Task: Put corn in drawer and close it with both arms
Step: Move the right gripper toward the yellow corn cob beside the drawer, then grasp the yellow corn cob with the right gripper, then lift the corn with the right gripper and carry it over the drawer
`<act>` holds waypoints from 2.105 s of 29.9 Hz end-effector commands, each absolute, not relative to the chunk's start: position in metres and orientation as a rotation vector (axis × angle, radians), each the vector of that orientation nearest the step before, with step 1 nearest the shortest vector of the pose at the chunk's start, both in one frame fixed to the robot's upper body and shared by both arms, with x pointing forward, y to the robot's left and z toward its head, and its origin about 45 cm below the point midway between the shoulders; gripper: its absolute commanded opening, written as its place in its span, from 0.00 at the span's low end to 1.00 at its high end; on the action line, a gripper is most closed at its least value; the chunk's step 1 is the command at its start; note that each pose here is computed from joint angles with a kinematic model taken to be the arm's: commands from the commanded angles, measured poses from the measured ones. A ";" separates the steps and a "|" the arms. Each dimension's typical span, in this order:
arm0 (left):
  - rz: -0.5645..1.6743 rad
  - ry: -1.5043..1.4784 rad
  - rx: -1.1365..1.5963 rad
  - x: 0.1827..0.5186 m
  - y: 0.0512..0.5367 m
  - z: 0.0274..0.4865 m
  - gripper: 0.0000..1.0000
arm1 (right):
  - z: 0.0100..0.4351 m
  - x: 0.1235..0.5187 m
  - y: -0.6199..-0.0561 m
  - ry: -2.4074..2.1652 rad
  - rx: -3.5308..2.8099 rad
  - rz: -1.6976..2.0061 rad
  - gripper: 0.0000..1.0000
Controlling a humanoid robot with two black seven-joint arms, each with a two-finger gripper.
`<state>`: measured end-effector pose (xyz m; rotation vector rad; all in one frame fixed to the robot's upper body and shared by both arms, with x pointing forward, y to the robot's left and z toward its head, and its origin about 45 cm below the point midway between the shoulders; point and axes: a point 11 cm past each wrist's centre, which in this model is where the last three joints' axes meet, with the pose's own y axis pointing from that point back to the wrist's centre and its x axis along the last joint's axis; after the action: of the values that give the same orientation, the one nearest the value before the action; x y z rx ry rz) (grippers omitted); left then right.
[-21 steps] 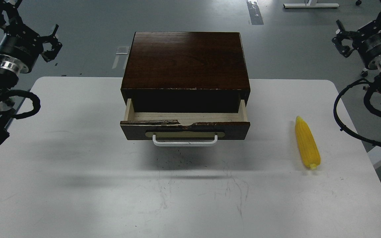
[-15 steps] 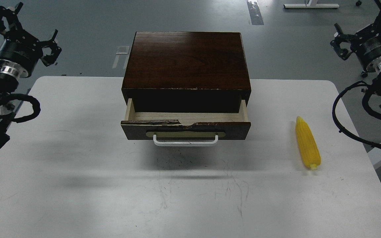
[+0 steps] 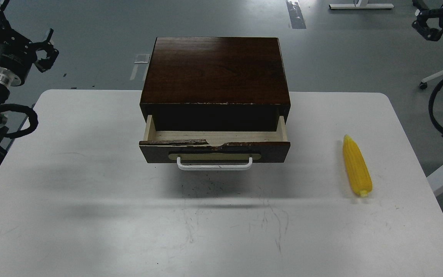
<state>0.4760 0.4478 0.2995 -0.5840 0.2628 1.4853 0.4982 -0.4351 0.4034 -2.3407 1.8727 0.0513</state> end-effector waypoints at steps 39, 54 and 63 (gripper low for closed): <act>1.497 0.294 -0.563 0.470 0.449 0.283 0.98 | 0.200 0.394 -0.391 1.267 -4.161 -0.842 1.00; 1.513 0.303 -0.545 0.464 0.454 0.273 0.98 | 0.147 0.379 -0.384 1.230 -4.211 -0.739 0.83; 1.518 0.299 -0.542 0.463 0.457 0.274 0.98 | 0.141 0.373 -0.383 1.200 -4.229 -0.688 0.35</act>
<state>0.4635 0.4560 0.2736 -0.5428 0.2999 1.5161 0.3751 -0.3827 0.1424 -4.2222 1.2077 -0.7012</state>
